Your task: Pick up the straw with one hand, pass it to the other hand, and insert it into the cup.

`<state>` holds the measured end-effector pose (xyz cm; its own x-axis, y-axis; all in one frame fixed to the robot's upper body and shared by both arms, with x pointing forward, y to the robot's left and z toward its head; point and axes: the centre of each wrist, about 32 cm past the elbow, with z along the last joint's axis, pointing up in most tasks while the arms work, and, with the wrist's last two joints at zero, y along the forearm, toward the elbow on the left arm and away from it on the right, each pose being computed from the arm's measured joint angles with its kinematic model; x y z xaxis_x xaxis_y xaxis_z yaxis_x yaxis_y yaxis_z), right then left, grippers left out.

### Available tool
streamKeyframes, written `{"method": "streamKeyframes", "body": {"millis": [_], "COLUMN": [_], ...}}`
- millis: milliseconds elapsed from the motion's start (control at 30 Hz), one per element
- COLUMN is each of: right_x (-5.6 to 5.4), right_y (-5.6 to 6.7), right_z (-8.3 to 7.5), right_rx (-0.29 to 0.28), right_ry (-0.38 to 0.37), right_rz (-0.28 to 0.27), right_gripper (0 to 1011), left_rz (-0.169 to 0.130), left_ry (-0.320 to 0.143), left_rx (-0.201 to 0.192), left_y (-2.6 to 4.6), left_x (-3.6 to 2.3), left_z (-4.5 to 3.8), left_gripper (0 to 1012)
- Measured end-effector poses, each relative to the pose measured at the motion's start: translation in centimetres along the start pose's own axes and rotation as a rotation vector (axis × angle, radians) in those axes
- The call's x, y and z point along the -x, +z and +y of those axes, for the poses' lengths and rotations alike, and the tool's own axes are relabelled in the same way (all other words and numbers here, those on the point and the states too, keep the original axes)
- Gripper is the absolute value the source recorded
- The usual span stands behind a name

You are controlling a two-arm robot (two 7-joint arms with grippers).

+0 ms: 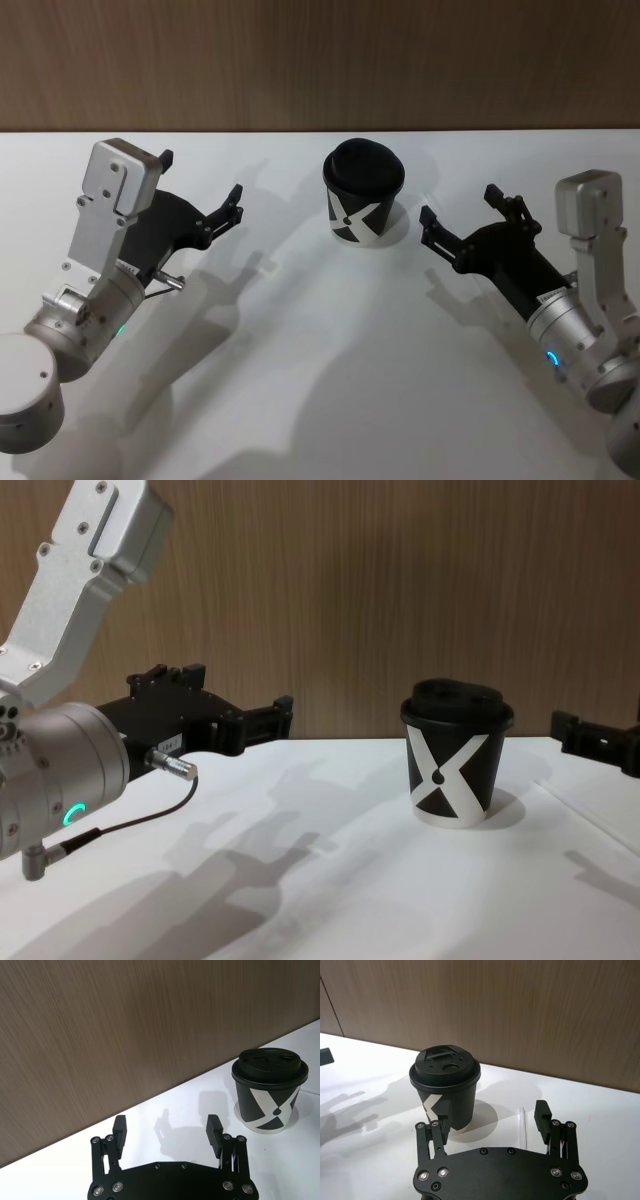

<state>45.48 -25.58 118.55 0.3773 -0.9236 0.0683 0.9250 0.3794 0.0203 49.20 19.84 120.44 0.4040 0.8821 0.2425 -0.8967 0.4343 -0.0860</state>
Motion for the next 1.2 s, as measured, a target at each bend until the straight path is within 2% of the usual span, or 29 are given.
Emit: {"method": "streamKeyframes", "body": {"millis": [300,700,867,1200], "right_x": [-0.6,-0.8,-0.8,-1.0], "right_y": [-0.1,-0.3,-0.4,-0.4], "right_z": [-0.1,-0.7,-0.9,-1.2], "right_rx": [0.034,0.102,0.128,0.184], "right_ry": [0.016,0.013,0.008,-0.001], "right_rz": [0.029,0.072,0.071,0.027], "right_gripper": [1001,1001,1001,1001], "left_rz": [0.0,0.0,0.0,0.0], "left_ry": [0.0,0.0,0.0,0.0], "left_rx": [0.0,0.0,0.0,0.0], "left_y": [0.0,0.0,0.0,0.0], "left_x": [0.0,0.0,0.0,0.0], "left_z": [0.0,0.0,0.0,0.0], "left_gripper": [1000,1000,1000,1000]}}
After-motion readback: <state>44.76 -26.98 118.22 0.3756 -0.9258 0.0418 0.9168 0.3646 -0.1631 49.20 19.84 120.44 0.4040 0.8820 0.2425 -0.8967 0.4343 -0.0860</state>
